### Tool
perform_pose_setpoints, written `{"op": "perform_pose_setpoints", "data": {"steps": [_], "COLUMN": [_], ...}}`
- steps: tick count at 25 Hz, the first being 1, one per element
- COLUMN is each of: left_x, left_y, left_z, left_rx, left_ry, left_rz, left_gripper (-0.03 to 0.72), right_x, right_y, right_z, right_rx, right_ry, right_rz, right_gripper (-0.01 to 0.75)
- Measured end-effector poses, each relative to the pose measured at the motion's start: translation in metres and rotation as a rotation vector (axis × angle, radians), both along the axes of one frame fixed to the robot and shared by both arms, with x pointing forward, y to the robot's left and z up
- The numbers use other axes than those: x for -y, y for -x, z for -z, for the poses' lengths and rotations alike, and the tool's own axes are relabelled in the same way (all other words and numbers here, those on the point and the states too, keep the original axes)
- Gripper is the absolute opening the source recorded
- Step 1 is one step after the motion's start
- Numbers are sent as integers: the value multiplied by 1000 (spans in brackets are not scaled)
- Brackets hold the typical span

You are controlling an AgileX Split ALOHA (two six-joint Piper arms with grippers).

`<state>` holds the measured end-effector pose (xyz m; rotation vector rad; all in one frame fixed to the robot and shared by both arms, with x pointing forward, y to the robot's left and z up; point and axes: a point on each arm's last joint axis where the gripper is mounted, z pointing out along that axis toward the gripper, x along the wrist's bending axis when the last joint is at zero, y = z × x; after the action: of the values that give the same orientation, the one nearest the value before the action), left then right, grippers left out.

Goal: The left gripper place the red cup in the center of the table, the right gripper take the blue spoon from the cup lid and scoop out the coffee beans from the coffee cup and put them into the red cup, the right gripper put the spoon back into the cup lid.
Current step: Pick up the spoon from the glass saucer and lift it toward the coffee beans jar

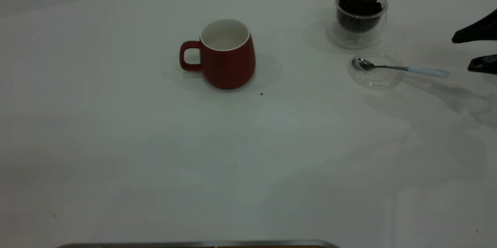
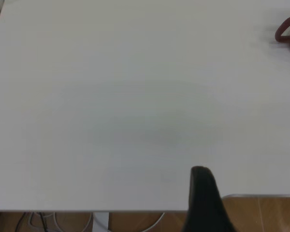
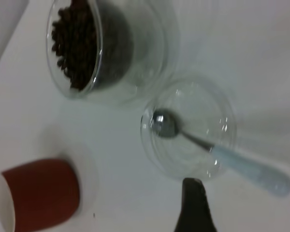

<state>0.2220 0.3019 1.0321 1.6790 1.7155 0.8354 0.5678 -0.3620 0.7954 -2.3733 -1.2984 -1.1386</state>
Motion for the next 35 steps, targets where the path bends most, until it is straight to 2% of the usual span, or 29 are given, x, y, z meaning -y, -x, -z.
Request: {"op": "perform_pose_setpoints", "data": {"steps": [8, 13, 19, 35], "left_x": [0, 0, 0, 0], "left_y": [0, 0, 0, 0], "left_z": [0, 0, 0, 0], "left_rx": [0, 0, 0, 0], "left_ry": [0, 1, 1, 1], "left_rz": [0, -1, -1, -1], "left_gripper": [534, 534, 534, 534], "right_x": [3, 4, -2, -6], "right_y": [5, 9, -1, -2], "right_z": [29, 43, 45, 56], "right_rx": [-31, -15, 86, 86], "right_ry": [5, 25, -81, -129], "right_rz": [-3, -55, -96, -101], "right_gripper": [586, 575, 541, 536]}}
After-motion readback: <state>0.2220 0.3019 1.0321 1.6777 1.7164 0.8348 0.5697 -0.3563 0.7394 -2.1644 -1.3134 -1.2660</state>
